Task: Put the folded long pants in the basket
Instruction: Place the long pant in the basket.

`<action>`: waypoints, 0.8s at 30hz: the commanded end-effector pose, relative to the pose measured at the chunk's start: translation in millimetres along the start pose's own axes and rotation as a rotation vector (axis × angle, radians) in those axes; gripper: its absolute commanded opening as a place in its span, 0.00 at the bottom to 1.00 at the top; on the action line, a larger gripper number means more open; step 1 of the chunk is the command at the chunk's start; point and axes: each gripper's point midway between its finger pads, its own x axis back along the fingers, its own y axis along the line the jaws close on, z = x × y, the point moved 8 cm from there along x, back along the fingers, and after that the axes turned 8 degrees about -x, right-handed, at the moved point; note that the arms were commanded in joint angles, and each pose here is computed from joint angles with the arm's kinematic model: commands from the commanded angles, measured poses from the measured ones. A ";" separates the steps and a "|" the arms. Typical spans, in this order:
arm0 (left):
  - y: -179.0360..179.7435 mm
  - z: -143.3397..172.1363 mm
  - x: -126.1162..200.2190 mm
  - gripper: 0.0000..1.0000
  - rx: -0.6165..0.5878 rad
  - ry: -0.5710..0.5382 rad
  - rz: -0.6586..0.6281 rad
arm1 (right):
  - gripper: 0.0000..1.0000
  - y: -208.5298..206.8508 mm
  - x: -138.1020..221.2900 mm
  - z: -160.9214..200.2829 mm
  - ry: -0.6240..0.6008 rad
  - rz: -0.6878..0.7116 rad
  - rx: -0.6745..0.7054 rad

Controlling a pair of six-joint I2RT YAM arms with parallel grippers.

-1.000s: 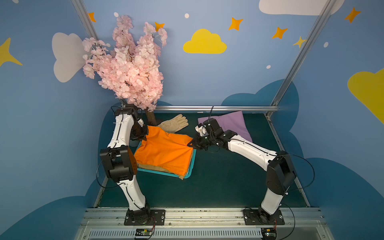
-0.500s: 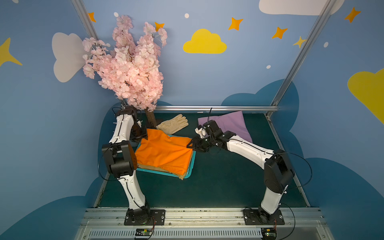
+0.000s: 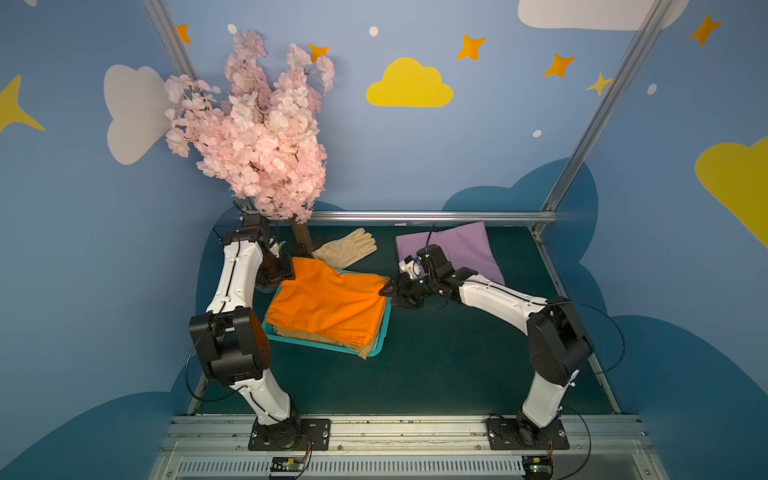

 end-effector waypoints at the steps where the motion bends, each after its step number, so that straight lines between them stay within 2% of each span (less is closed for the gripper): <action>1: -2.8 6.2 -3.1 0.56 0.009 -0.009 0.036 | 0.65 19.2 -5.5 -17.2 -0.035 -0.079 -0.010; 8: 2.6 29.5 -14.5 0.53 0.063 -0.009 0.020 | 0.65 15.0 -21.0 -35.2 -0.045 -0.054 -0.047; 12: 3.7 38.0 -20.2 0.52 0.066 0.007 0.022 | 0.64 22.1 -22.1 -43.1 -0.062 -0.018 -0.005; 15: 4.4 43.5 -22.0 0.52 0.068 0.008 0.016 | 0.55 38.4 -13.4 -42.8 -0.106 0.017 0.112; 19: 5.7 48.1 -22.2 0.52 0.071 -0.005 0.005 | 0.52 62.8 3.7 -33.5 -0.187 0.083 0.365; 21: 5.8 49.8 -22.0 0.52 0.072 -0.012 0.005 | 0.53 72.3 9.2 -23.9 -0.233 0.109 0.525; 24: 5.6 52.5 -24.0 0.52 0.072 -0.010 0.009 | 0.58 69.7 13.3 -19.9 -0.272 0.128 0.600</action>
